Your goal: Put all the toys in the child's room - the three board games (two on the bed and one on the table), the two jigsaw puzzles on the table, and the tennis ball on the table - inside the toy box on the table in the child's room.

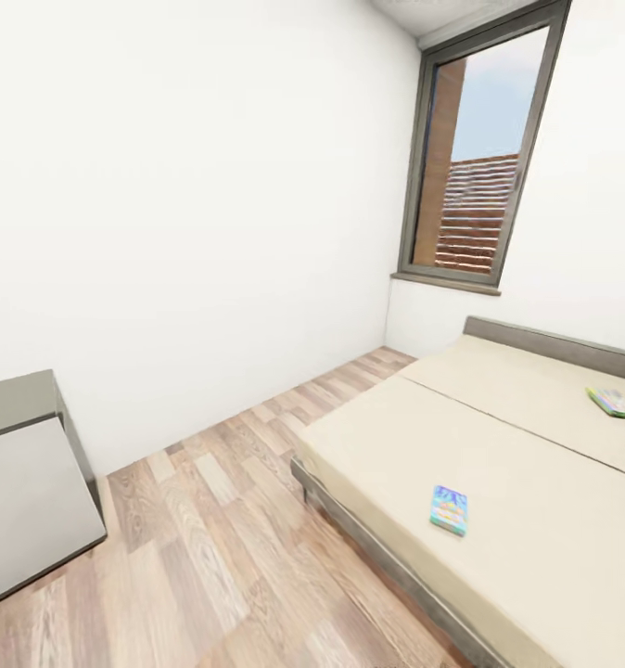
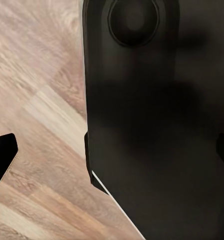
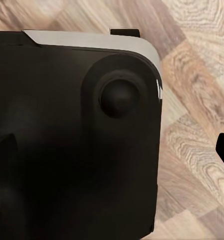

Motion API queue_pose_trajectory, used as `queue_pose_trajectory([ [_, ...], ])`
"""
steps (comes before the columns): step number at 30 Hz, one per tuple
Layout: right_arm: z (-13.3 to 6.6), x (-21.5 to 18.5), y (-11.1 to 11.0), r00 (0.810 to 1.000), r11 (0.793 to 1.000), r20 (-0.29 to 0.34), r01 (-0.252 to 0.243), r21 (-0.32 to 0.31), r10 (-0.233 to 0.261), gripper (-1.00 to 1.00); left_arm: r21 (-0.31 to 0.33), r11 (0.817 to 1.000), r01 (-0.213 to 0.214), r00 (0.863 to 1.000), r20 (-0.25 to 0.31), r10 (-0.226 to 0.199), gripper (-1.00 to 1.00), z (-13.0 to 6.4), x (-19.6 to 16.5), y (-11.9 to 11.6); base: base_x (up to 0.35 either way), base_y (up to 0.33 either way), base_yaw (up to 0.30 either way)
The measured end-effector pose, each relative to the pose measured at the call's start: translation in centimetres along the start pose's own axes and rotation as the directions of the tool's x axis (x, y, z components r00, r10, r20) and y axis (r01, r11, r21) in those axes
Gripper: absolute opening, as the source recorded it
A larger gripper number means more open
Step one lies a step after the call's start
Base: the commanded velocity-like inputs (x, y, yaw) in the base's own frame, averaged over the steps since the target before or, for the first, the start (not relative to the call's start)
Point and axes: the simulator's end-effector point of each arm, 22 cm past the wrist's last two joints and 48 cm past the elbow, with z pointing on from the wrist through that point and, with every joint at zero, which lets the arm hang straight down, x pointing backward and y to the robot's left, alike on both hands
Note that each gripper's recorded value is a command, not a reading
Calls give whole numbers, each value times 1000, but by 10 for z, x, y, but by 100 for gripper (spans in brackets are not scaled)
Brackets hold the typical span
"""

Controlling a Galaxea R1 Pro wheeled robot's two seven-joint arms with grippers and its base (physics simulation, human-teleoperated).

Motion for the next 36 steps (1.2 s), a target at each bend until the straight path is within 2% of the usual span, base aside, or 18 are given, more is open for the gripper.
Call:
queue_pose_trajectory([
  [36, 0, 0, 1, 1000, 1000, 0, 1, -2, -1, 100, 0, 1000, 0, 1000, 0, 0, 100, 0, 0, 0, 0, 0, -284],
])
